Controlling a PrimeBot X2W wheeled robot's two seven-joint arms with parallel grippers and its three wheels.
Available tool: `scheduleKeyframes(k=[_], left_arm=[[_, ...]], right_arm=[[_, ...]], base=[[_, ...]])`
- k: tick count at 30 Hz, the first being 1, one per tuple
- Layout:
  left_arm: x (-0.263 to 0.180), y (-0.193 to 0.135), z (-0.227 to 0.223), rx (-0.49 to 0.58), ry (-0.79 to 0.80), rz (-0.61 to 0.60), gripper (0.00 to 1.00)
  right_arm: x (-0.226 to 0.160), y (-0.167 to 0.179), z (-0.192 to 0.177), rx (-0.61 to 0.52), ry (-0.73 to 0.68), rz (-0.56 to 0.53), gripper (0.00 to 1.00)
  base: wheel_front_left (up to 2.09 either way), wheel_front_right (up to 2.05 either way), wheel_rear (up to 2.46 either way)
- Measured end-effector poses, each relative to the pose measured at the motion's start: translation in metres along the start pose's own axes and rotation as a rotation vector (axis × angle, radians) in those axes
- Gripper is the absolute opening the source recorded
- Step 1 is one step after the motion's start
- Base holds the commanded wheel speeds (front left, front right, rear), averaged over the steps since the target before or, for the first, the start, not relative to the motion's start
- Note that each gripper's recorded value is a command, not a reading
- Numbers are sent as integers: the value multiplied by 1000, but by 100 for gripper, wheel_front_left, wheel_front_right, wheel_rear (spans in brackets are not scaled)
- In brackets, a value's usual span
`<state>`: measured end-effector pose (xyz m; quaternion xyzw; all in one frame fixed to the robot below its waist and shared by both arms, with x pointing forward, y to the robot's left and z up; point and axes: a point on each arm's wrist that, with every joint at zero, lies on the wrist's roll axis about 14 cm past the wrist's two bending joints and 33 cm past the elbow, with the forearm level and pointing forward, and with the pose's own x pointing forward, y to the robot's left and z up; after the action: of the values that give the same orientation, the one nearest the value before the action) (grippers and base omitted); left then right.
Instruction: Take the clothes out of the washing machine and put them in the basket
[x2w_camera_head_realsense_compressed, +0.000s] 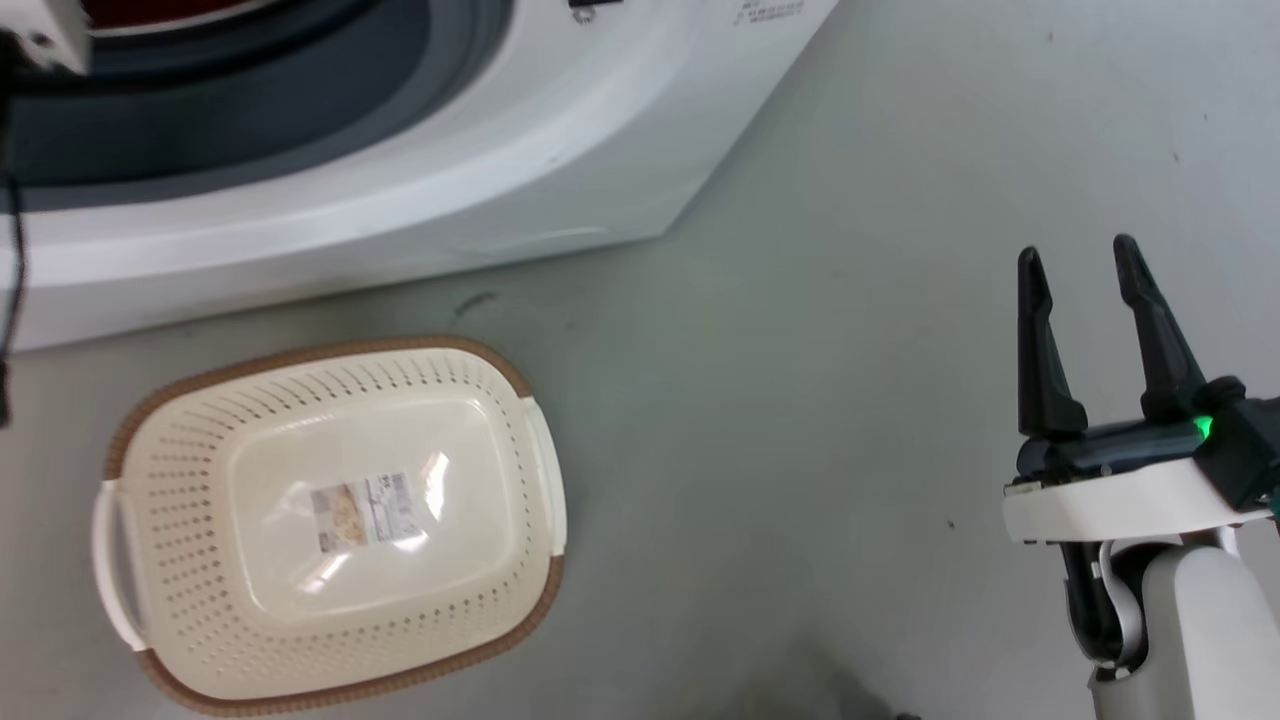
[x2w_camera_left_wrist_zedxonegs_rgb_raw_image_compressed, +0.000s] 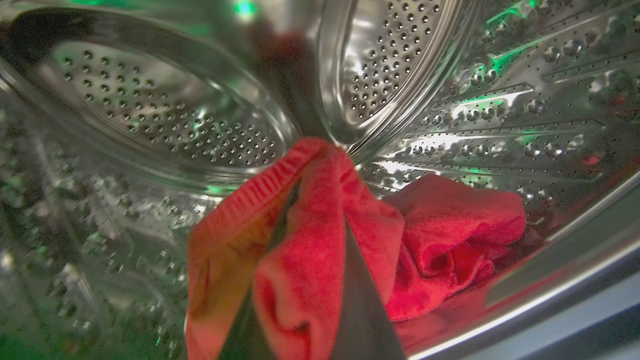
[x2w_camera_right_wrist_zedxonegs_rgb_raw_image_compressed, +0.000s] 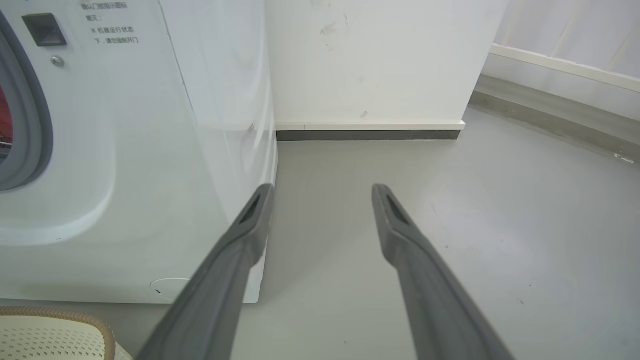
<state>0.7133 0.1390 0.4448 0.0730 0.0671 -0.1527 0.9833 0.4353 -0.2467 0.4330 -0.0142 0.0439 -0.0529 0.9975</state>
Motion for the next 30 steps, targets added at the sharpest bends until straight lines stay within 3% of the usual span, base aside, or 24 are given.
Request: scheduleKeyframes(k=[6,14,22,30], left_arm=[[-38,-12,70,-84,-186,11,0],[-110,-31,95,-97,-303,4,0],[-175,-44,87,-70,-314,-10,0],[-224,-57,14,-182,-117,-34,0]], right_arm=[[-13,-6,23,-11,-53,-17,100],[-24,8,38,3,-89,22,100],[-25,33,54,14,-136,93,100],[-23,56,57,18,-147,157,100]], base=[[0,0,0],[0,0,0],[0,0,0],[0,0,0]])
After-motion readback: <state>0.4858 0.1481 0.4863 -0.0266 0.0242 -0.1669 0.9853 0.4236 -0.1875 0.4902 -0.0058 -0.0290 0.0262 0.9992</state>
